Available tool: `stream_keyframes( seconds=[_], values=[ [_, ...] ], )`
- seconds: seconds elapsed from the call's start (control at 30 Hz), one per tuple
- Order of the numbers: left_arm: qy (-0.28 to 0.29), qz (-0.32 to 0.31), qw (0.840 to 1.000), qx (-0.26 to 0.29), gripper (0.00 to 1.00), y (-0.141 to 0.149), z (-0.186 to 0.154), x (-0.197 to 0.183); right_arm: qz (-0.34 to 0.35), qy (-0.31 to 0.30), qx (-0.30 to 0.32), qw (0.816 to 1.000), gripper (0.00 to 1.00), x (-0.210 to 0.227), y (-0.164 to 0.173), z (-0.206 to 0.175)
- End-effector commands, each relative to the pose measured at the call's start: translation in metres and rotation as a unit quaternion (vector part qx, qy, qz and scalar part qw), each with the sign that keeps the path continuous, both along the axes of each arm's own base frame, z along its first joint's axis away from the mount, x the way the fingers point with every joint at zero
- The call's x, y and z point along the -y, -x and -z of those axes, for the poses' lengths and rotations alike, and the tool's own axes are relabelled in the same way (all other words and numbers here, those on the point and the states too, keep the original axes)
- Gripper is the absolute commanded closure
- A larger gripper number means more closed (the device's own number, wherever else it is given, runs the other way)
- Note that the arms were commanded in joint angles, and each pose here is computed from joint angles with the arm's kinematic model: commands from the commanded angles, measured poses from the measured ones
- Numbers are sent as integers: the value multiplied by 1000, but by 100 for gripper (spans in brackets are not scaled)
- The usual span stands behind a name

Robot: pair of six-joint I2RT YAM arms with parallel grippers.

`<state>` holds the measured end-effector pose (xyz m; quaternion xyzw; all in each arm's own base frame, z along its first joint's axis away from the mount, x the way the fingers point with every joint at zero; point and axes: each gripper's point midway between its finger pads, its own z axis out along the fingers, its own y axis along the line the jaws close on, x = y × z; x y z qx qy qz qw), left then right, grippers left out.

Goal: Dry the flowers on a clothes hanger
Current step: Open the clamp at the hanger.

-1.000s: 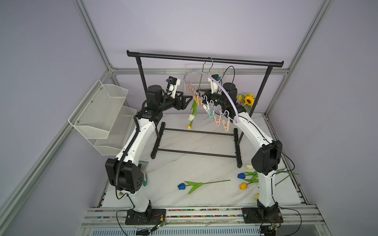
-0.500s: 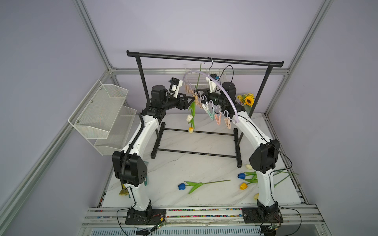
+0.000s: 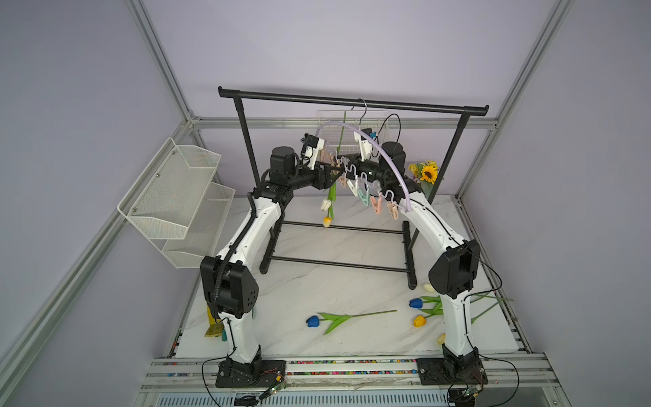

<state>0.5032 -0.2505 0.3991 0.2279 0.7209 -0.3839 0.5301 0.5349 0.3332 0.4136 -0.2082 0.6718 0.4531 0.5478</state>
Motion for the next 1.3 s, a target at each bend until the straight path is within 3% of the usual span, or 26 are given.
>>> stream_keyframes(
  seconds=[0.0,0.3,0.77,1.27],
  values=[
    [14,2,1000,26,40,4,-25,2,-3,-3,8,1000,100,2,2,-8],
    [15,-2,999,32,46,3,-29,1,-3,-3,7,1000,100,5,1,-7],
    [26,-19,999,26,39,-3,-36,-1,-3,-2,7,1000,100,8,4,-7],
    [22,-20,1000,4,41,-9,-27,3,-4,-7,9,1000,100,9,5,-11]
  ],
)
